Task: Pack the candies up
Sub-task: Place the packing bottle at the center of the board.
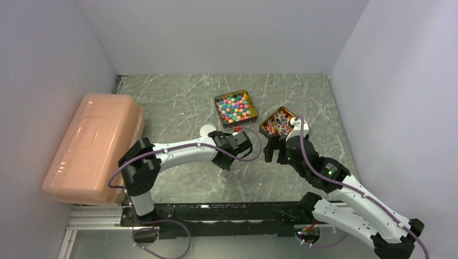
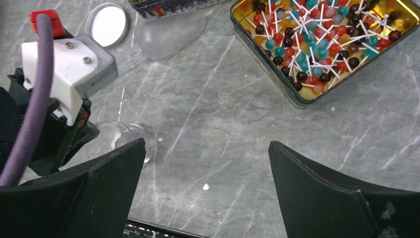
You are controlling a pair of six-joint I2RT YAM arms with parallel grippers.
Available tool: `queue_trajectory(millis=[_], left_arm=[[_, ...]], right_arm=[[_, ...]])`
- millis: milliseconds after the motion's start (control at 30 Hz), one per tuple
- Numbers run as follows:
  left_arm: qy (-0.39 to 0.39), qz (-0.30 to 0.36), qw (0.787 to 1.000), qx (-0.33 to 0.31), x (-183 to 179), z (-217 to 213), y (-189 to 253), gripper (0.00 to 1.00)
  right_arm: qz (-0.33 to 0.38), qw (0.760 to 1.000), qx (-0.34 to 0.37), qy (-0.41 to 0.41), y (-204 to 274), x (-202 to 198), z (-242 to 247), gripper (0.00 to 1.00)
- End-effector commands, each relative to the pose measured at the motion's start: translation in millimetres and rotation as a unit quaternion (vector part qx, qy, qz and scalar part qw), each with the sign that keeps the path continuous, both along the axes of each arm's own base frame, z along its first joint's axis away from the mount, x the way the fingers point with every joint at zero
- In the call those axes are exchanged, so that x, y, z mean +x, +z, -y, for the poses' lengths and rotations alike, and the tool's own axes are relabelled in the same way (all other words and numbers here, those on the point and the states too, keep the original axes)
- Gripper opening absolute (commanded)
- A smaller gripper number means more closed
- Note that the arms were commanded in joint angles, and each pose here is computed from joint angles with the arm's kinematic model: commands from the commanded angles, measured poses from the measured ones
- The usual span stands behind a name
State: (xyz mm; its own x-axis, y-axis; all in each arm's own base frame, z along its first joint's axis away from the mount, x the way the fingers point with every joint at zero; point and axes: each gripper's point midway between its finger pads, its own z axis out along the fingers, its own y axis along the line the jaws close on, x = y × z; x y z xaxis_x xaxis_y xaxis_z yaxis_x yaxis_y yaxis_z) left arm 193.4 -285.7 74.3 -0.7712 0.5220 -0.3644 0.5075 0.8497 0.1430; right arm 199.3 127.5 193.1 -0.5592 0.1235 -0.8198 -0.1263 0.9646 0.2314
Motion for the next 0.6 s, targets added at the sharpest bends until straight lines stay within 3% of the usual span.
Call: queue_trajectory(millis=[0, 367, 567], left_arm=[[-0.002, -0.003, 1.000, -0.020, 0.7, 14.0, -3.4, 0.00], [-0.006, -0.002, 1.000, -0.020, 1.7, 16.0, -5.9, 0.17], [-0.013, 0.008, 1.000, -0.023, 5.1, 17.6, 6.5, 0.33]], right_arm=[[0.009, 1.000, 0.006, -0.009, 6.6, 0.4, 2.8, 1.00], [0.008, 1.000, 0.006, -0.003, 7.2, 2.0, -0.9, 1.00], [0.008, 1.000, 0.005, -0.003, 10.8, 2.2, -1.0, 1.00]])
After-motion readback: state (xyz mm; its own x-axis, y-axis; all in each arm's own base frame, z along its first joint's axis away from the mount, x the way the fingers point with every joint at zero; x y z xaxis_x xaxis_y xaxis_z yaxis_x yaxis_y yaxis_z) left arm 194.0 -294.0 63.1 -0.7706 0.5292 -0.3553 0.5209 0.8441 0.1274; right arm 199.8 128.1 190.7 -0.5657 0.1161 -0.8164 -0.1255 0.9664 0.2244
